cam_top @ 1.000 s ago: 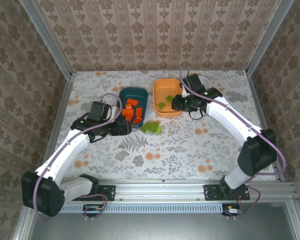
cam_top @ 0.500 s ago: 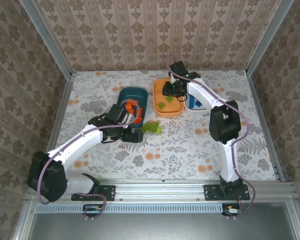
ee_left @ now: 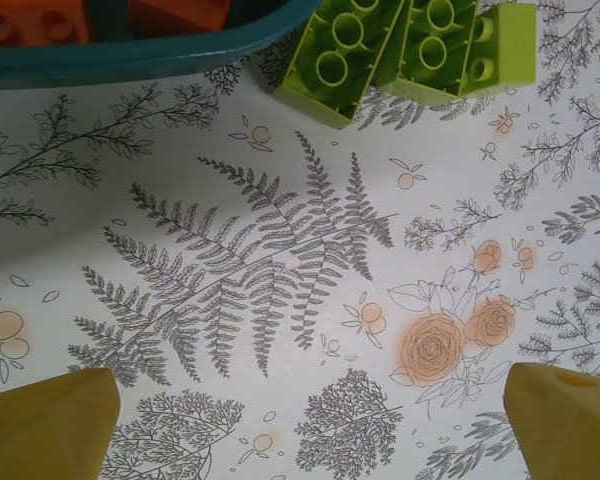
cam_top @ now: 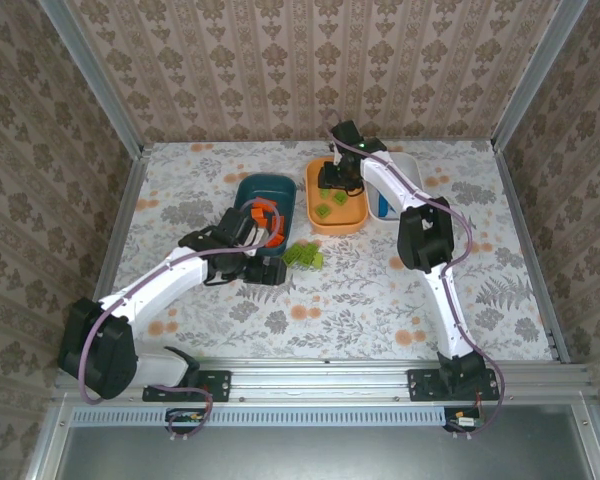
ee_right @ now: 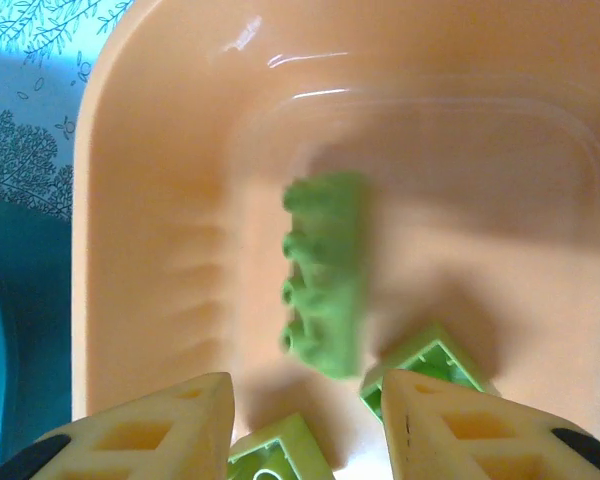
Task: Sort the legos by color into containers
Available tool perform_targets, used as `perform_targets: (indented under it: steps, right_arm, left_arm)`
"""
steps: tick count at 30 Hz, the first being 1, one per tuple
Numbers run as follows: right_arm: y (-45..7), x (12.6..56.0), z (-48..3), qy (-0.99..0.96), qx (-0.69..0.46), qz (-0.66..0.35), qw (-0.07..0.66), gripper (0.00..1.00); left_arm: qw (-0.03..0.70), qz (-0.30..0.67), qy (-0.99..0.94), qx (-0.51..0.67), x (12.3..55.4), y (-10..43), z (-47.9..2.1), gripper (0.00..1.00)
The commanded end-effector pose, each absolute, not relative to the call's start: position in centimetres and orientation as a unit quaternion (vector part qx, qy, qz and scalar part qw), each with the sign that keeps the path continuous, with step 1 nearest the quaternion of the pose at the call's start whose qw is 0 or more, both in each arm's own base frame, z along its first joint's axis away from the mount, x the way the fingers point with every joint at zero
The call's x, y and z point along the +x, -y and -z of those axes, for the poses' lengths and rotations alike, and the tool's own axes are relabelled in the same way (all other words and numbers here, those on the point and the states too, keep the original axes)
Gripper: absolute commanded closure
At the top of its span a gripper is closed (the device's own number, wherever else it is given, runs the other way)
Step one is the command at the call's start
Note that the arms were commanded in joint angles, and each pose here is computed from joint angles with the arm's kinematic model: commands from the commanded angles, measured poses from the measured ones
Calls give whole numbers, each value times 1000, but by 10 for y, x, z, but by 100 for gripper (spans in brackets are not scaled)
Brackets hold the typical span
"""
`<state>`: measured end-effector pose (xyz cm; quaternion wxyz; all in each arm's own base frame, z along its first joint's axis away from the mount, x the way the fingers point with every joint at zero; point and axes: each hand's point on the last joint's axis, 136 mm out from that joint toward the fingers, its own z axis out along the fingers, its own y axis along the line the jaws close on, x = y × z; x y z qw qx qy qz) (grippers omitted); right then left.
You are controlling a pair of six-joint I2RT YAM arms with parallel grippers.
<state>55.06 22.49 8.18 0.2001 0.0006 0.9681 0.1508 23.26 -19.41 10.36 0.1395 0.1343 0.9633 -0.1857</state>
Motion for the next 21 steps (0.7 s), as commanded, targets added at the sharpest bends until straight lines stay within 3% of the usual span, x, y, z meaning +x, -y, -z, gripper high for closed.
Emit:
perform_targets:
  steps: [1,5,10,14,21]
  right_arm:
    - [-219,546,-87,-972,-5,-141,190,48]
    - [-217,541,-112,-968,-10,-145,203,42]
    - [-219,522,-178,-952,-31,-172,252,39]
    - [-226,477,-214,-935,-67,-205,282,32]
    - [-236,372,-191,-930,-151,-213,259,26]
  left_arm:
    - [152,196,-959,134,234,193,-111,0]
    - [163,203,-958,122,237,190,-118,0]
    - [192,219,-952,98,242,183,-131,0]
    - [218,232,-946,67,246,172,-136,0]
    - [274,262,-924,41,253,164,-148,0]
